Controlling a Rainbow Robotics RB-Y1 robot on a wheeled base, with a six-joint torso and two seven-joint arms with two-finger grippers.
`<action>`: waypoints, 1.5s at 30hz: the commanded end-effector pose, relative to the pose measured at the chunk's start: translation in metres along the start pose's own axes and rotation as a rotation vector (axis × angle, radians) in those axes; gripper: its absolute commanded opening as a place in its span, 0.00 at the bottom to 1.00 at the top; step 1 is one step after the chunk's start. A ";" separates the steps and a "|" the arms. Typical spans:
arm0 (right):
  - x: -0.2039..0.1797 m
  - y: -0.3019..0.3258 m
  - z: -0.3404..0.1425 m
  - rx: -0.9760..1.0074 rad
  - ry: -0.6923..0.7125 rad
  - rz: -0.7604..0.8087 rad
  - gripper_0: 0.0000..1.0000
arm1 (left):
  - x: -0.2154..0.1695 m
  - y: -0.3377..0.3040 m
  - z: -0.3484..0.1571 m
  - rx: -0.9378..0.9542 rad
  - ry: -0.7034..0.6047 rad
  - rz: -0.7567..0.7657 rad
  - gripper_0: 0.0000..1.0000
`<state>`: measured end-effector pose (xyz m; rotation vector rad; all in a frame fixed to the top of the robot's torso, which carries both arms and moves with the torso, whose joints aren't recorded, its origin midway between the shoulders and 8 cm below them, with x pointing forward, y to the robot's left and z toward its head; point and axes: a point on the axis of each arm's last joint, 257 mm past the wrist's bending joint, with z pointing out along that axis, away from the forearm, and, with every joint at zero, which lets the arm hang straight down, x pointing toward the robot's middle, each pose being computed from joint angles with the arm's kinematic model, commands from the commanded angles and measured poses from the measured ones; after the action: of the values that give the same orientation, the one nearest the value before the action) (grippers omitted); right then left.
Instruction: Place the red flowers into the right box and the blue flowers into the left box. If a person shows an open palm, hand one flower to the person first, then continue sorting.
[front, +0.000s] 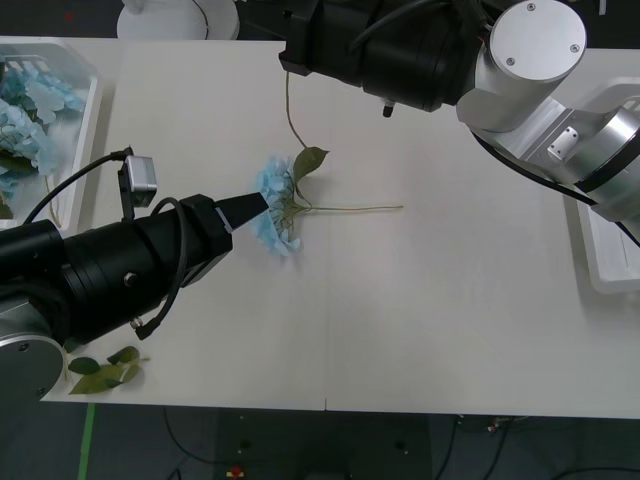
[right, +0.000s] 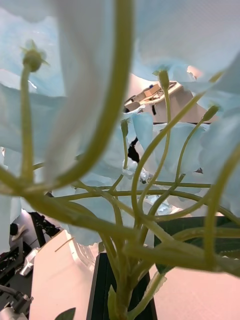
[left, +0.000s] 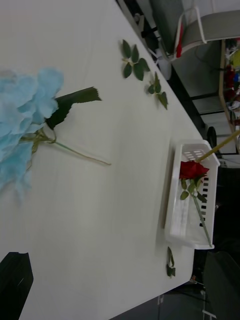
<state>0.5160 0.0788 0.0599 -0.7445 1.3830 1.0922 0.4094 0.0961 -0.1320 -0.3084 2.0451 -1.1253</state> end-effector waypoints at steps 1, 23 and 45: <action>-0.004 0.030 0.014 -0.060 -0.026 0.031 0.00 | -0.014 -0.065 -0.002 0.120 -0.076 0.208 1.00; 0.005 0.046 0.028 -0.083 -0.033 0.057 0.00 | -0.071 -0.091 0.064 0.082 -0.355 0.573 1.00; 0.006 0.024 0.025 -0.030 -0.036 0.043 0.00 | -0.077 -0.101 0.095 0.130 -0.395 0.569 0.00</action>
<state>0.5081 0.1032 0.0580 -0.7152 1.3700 1.1430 0.5205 0.0406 -0.0707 0.1159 1.6140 -0.6850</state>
